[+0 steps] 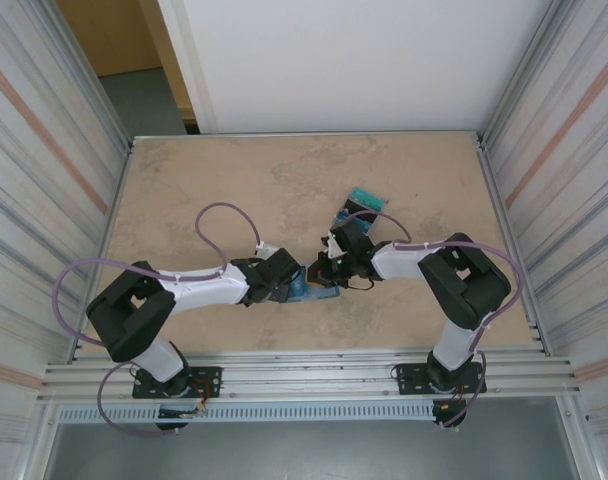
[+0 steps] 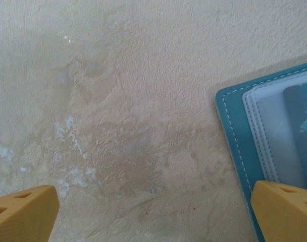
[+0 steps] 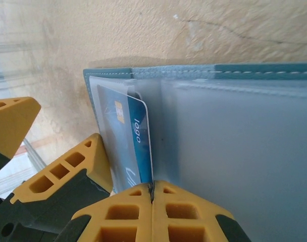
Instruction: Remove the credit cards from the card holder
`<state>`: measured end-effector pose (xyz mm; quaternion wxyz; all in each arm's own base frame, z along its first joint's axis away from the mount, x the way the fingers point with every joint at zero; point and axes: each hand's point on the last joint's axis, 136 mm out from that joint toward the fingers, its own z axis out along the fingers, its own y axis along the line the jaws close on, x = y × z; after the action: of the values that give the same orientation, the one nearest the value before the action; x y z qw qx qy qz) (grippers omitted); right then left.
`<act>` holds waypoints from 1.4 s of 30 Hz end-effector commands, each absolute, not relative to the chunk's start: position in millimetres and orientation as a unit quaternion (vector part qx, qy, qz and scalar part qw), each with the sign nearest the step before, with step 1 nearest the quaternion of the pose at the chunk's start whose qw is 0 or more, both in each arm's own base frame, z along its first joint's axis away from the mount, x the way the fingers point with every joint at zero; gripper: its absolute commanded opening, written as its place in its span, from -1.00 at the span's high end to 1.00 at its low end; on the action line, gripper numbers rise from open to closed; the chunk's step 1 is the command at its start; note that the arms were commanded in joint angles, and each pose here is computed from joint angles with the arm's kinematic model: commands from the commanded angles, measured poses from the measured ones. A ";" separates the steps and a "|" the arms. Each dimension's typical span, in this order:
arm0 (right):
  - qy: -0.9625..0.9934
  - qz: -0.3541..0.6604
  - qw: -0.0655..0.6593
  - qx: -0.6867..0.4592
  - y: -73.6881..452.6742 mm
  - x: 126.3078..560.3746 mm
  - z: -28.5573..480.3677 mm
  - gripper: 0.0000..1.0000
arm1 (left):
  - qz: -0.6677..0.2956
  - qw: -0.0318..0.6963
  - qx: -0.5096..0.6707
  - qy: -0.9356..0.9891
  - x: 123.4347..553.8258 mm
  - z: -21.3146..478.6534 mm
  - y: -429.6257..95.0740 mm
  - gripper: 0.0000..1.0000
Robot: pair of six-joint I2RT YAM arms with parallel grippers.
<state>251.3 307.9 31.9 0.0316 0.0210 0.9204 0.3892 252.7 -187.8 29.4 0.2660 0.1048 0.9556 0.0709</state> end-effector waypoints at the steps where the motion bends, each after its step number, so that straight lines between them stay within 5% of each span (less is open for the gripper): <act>1: 0.932 0.361 0.039 0.016 294.8 248.9 31.0 1.00 | 0.085 0.256 0.111 0.956 250.9 24.2 -184.8 -0.98; 20: 0.933 0.356 0.045 0.020 292.9 252.2 31.3 0.90 | 0.056 0.303 0.146 0.940 265.7 71.9 -208.1 -0.97; 34: 0.933 0.357 0.043 0.026 292.2 253.5 29.4 0.81 | 0.093 0.261 0.171 0.946 272.4 42.0 -211.1 -0.98; 42: 0.931 0.361 0.039 0.031 292.0 254.1 27.3 0.57 | 0.095 0.243 0.174 0.949 268.5 33.1 -209.5 -0.97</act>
<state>253.1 295.5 25.7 0.0384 0.0259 0.9310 0.3621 272.3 -215.8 39.4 0.2657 0.1647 0.9465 0.0801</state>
